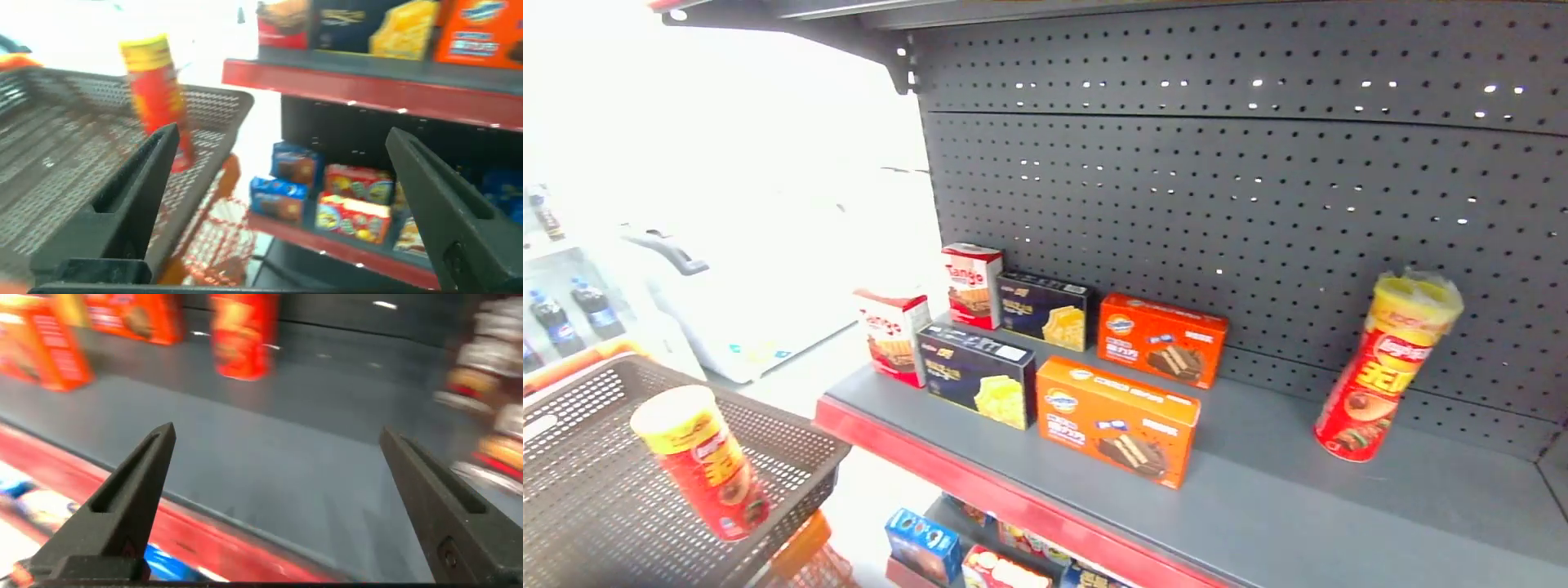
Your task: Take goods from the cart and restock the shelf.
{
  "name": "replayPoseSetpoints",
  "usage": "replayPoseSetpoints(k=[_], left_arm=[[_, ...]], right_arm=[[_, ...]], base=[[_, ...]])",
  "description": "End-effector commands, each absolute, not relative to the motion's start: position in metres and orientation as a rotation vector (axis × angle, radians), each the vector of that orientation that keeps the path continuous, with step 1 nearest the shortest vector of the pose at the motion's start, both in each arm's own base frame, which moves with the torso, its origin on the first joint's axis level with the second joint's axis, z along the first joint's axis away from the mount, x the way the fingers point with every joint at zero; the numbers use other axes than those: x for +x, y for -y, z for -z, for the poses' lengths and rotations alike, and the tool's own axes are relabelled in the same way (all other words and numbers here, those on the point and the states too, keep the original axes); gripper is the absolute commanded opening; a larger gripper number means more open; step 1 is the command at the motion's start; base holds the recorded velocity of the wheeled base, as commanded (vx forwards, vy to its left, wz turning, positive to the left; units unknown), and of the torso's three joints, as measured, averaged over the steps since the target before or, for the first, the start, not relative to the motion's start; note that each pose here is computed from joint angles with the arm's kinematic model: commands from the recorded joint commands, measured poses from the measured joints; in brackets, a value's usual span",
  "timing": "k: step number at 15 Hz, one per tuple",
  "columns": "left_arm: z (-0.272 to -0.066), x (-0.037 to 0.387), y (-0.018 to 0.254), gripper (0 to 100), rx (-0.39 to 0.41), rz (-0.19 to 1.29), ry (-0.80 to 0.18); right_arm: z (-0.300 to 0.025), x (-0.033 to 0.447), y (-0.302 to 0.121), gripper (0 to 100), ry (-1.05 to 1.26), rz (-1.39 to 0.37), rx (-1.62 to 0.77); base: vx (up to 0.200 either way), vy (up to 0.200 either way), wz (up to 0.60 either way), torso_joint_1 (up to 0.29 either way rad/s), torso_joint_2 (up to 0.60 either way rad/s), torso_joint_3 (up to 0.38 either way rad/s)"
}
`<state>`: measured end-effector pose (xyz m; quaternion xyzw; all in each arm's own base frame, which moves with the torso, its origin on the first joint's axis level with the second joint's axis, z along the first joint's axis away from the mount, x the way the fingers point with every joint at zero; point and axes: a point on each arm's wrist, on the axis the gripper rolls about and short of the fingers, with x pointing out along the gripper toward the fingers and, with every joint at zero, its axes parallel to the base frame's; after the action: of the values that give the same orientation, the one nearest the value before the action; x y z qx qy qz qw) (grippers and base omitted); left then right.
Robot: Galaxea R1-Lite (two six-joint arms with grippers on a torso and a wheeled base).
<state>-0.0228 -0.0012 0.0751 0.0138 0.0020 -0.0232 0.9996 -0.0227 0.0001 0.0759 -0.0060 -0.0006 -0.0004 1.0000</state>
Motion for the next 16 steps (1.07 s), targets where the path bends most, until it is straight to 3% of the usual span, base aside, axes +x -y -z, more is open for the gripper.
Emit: replayPoseSetpoints(k=[1,6,9,10,11,12,16], left_arm=[[-0.075,-0.023,0.001,100,0.027,0.046,-0.004],[-0.075,-0.023,0.001,100,0.031,0.046,-0.004],[-0.077,-0.023,0.002,100,0.038,0.055,0.006],[-0.099,-0.03,0.002,100,0.06,0.091,0.078],[-0.112,-0.031,0.002,100,0.064,0.11,0.075],[-0.139,-0.018,0.002,100,0.064,0.119,-0.025],[-0.188,0.029,0.003,100,0.109,0.137,-0.19]], right_arm=[[-0.076,-0.023,0.0,100,0.002,0.0,-0.012],[-0.076,-0.023,0.0,100,0.002,0.0,-0.012],[-0.076,-0.023,0.0,100,0.002,0.0,-0.012],[-0.076,-0.023,0.0,100,0.002,0.0,-0.012],[-0.076,-0.023,0.0,100,0.002,0.0,-0.012],[-0.076,-0.023,0.0,100,0.002,0.0,-0.012],[-0.076,-0.023,0.0,100,0.002,0.0,-0.012]], base=[[0.0,0.0,0.6,0.002,0.0,0.002],[0.0,0.0,0.6,-0.002,0.01,0.001],[0.0,0.0,0.0,0.0,0.0,0.0],[0.0,0.0,0.0,0.0,0.0,0.0],[0.0,0.0,0.0,0.0,0.0,0.0],[0.0,0.0,0.0,0.0,0.0,0.0],[0.0,0.0,0.0,0.0,0.0,0.0]])
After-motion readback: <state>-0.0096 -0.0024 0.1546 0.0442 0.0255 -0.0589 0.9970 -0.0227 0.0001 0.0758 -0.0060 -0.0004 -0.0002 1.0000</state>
